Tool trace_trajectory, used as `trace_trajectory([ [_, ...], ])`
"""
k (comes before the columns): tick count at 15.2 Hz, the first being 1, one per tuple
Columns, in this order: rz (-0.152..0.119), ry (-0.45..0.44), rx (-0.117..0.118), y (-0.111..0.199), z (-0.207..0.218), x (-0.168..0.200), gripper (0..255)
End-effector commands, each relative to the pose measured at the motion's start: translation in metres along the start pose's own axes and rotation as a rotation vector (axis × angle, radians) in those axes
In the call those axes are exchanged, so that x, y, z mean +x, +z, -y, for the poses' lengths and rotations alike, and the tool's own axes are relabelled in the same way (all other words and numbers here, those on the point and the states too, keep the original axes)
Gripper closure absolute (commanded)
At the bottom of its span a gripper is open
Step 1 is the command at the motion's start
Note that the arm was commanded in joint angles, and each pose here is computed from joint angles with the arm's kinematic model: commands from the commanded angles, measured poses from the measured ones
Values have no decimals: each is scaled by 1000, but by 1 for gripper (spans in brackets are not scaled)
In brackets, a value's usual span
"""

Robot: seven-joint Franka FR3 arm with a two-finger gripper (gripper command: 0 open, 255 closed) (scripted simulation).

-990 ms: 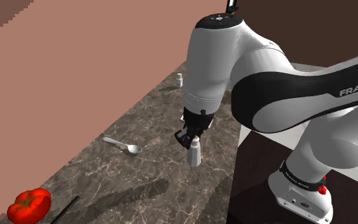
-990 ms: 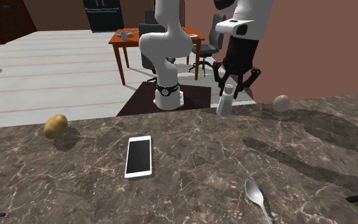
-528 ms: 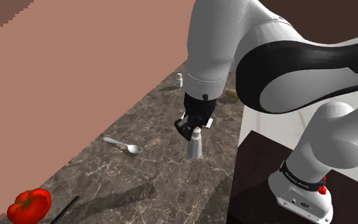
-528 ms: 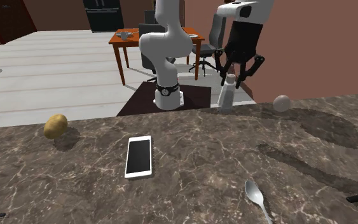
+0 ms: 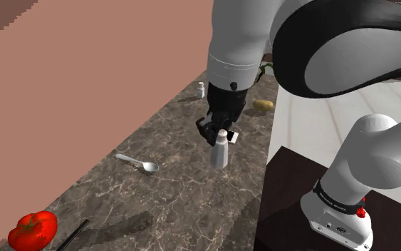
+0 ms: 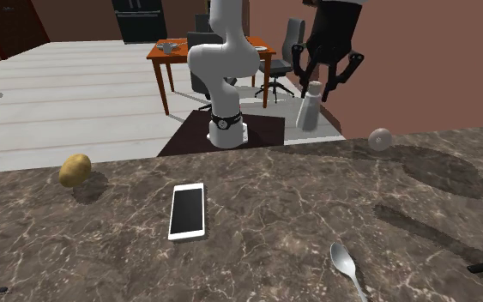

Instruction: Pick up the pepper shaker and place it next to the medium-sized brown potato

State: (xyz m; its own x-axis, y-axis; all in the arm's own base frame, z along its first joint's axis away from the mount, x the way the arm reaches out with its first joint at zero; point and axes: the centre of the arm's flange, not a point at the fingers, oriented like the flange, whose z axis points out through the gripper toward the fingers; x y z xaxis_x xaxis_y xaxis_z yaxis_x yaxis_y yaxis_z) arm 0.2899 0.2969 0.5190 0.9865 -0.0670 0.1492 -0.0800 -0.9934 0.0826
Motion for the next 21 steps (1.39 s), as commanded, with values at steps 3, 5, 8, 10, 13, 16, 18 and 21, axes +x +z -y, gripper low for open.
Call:
trace_trajectory([
  [3, 0, 0, 0, -21, -1, 2, 255],
  [5, 0, 0, 0, -20, -14, 6, 255],
  [8, 0, 0, 0, -16, -52, 15, 255],
  [10, 0, 0, 0, -13, -77, 22, 255],
  [13, 0, 0, 0, -8, -115, 32, 255],
  [16, 0, 0, 0, -4, -154, 41, 255],
  [18, 0, 0, 0, -1, -179, 48, 255],
  [21, 0, 0, 0, 4, -217, 58, 255],
])
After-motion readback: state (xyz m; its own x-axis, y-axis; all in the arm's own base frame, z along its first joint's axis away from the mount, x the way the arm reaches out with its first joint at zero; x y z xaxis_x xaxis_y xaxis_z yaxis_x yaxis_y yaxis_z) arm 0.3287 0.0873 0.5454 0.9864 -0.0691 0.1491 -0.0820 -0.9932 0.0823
